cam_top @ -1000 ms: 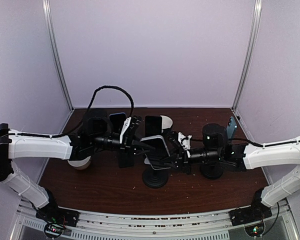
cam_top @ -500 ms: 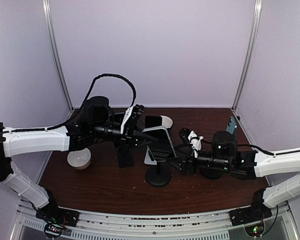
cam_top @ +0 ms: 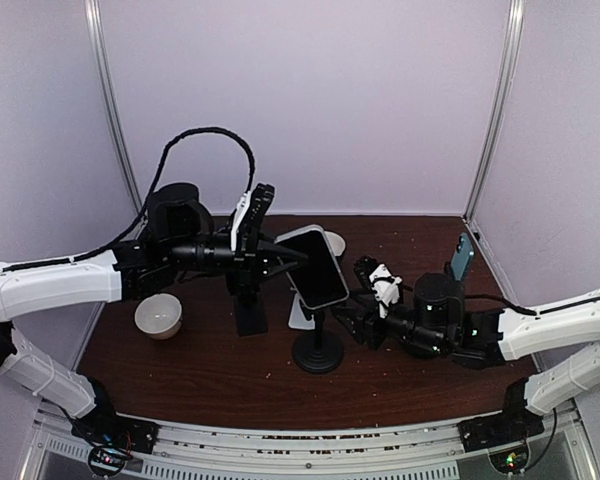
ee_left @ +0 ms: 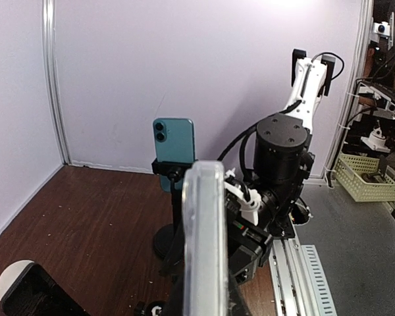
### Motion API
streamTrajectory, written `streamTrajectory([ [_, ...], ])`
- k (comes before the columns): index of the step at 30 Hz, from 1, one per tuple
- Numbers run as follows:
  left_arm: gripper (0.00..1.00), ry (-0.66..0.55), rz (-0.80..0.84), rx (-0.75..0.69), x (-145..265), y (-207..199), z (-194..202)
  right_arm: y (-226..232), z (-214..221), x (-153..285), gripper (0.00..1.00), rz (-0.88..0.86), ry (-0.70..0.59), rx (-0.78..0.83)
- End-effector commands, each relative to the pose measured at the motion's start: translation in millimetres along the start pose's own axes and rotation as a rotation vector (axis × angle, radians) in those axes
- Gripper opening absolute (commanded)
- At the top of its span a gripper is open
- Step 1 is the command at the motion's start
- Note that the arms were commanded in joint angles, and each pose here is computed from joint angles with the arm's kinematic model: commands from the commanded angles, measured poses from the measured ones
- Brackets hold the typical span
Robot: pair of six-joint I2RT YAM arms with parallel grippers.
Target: Place the phone on the phone stand
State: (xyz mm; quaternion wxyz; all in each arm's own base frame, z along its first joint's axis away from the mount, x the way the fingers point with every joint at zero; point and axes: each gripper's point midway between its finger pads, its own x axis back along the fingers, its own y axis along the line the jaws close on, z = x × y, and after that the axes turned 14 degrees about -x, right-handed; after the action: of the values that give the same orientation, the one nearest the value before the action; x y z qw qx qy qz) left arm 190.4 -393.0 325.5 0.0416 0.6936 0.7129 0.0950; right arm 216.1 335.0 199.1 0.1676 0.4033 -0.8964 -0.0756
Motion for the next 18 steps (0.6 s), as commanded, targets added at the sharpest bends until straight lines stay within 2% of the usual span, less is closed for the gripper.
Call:
streamTrajectory([
  [1,0.00,-0.138,-0.092,-0.065,17,13,-50,-4,-12,-3,0.54,0.042,-0.037,0.002],
  [5,0.00,-0.158,-0.113,-0.051,22,14,-56,-2,-15,0,0.55,0.042,-0.045,0.014],
  [9,0.00,-0.157,-0.108,-0.002,17,15,-51,0,-18,2,0.46,0.053,-0.049,0.034],
  [11,0.00,-0.161,-0.088,0.013,14,11,-48,3,-18,3,0.46,0.056,-0.045,0.045],
  [18,0.00,-0.160,-0.089,0.025,7,8,-40,9,-18,14,0.57,0.041,-0.053,0.050],
])
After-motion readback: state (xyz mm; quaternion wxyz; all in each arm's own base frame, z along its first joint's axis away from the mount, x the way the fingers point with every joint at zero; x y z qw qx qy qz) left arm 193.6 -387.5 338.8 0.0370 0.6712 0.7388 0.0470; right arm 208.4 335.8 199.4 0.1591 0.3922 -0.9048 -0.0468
